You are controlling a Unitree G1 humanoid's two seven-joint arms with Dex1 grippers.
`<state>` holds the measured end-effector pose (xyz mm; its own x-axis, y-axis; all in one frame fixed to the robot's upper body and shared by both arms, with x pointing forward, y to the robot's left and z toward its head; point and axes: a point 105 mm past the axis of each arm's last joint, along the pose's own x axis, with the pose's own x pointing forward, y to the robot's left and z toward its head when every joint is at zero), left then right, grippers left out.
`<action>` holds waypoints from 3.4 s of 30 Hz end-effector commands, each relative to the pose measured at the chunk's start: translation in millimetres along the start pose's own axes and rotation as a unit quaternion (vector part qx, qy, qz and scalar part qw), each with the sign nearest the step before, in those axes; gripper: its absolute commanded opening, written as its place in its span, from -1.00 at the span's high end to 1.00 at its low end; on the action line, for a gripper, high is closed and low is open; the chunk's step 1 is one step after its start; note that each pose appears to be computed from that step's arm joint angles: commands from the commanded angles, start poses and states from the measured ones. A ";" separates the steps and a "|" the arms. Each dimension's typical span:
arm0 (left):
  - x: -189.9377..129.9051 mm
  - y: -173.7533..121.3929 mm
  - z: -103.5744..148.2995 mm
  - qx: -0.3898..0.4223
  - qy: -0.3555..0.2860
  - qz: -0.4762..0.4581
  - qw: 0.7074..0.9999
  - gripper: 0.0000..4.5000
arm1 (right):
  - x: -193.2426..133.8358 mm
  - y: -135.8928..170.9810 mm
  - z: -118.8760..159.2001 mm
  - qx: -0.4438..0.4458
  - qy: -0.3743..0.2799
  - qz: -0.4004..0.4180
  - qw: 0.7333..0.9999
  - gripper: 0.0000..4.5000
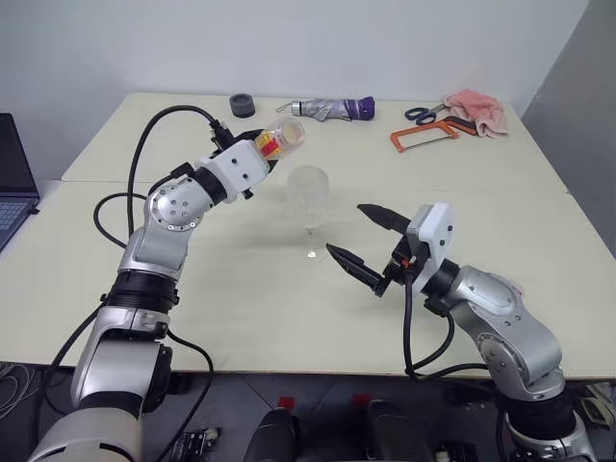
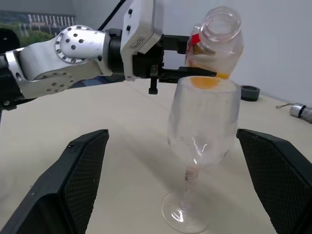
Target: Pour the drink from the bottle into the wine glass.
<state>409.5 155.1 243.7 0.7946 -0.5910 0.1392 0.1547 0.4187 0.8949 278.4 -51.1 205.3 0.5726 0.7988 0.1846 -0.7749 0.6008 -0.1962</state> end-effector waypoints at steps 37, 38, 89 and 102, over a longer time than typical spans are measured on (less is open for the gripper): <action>1.9 48.0 30.3 0.312 -0.088 0.044 0.945 0.26 | 4.2 -4.0 7.6 -0.004 -0.004 -0.011 1.000 -1.00; 2.1 48.2 30.1 0.314 -0.088 0.044 0.944 0.26 | 4.2 -3.9 7.7 -0.004 -0.005 -0.011 1.000 -1.00; 7.6 47.9 22.0 0.212 -0.071 0.060 0.973 0.26 | 4.7 -1.4 9.6 -0.008 -0.014 -0.013 1.000 -1.00; -22.3 36.9 -9.1 -0.166 -0.021 0.095 0.981 0.26 | 8.5 13.5 19.0 -0.027 -0.010 0.065 0.997 -1.00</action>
<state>407.7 175.0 253.6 0.7924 -0.5548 0.2536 0.2118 0.6400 0.7386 279.4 -43.2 209.7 0.5304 0.8338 0.1531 -0.7999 0.5520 -0.2355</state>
